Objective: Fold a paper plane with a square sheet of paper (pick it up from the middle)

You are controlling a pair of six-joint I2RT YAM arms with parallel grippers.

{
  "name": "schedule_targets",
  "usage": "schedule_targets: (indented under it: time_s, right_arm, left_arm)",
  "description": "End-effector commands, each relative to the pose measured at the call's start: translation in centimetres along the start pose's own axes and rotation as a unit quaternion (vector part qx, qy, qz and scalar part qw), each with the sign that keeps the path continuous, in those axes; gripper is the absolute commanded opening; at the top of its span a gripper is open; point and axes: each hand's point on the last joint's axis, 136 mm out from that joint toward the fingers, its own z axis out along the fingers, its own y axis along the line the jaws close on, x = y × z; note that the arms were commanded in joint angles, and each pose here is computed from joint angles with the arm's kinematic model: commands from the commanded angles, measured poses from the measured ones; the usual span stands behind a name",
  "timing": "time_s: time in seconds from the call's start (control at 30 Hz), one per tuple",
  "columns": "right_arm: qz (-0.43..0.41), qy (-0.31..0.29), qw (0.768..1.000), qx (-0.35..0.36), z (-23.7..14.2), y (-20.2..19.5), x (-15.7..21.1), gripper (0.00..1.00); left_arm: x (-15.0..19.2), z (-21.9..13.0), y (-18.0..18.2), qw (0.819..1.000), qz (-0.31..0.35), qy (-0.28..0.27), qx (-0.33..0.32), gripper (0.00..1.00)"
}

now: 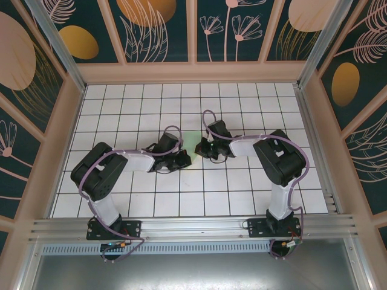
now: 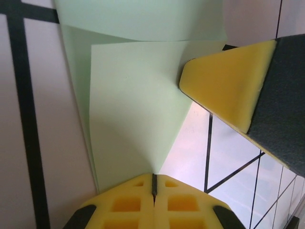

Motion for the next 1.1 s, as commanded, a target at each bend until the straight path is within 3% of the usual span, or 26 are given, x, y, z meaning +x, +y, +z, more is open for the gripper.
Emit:
schedule_targets:
  time_s: [0.0,0.17,0.3,0.53,0.7,1.07]
  right_arm:
    - [0.05,0.04,0.989,0.133,0.6,-7.7,3.5,0.0]
    - [0.052,0.041,0.988,0.143,0.4,-8.3,3.7,0.0]
    - [0.054,0.04,0.987,0.145,0.2,-8.5,3.8,0.0]
    - [0.069,0.029,0.988,0.135,-0.6,-7.9,4.2,0.0]
    - [0.079,0.014,0.989,0.125,-1.2,-7.0,3.9,0.0]
    - [0.057,0.005,0.994,0.09,-1.2,-4.9,2.8,0.0]
  left_arm:
    - [4.1,-0.2,3.6,0.997,-0.033,0.056,-0.049,0.01]
    - [6.2,-1.1,5.3,0.994,-0.042,0.075,-0.063,0.0]
    - [6.5,-2.2,4.5,0.996,-0.025,0.076,-0.051,0.0]
    - [1.7,-4.0,-2.2,0.999,0.036,-0.001,0.022,0.0]
    - [0.1,-3.3,-3.9,0.998,0.038,-0.015,0.041,0.0]
    - [1.7,0.3,-0.1,0.999,0.008,0.043,-0.014,0.0]
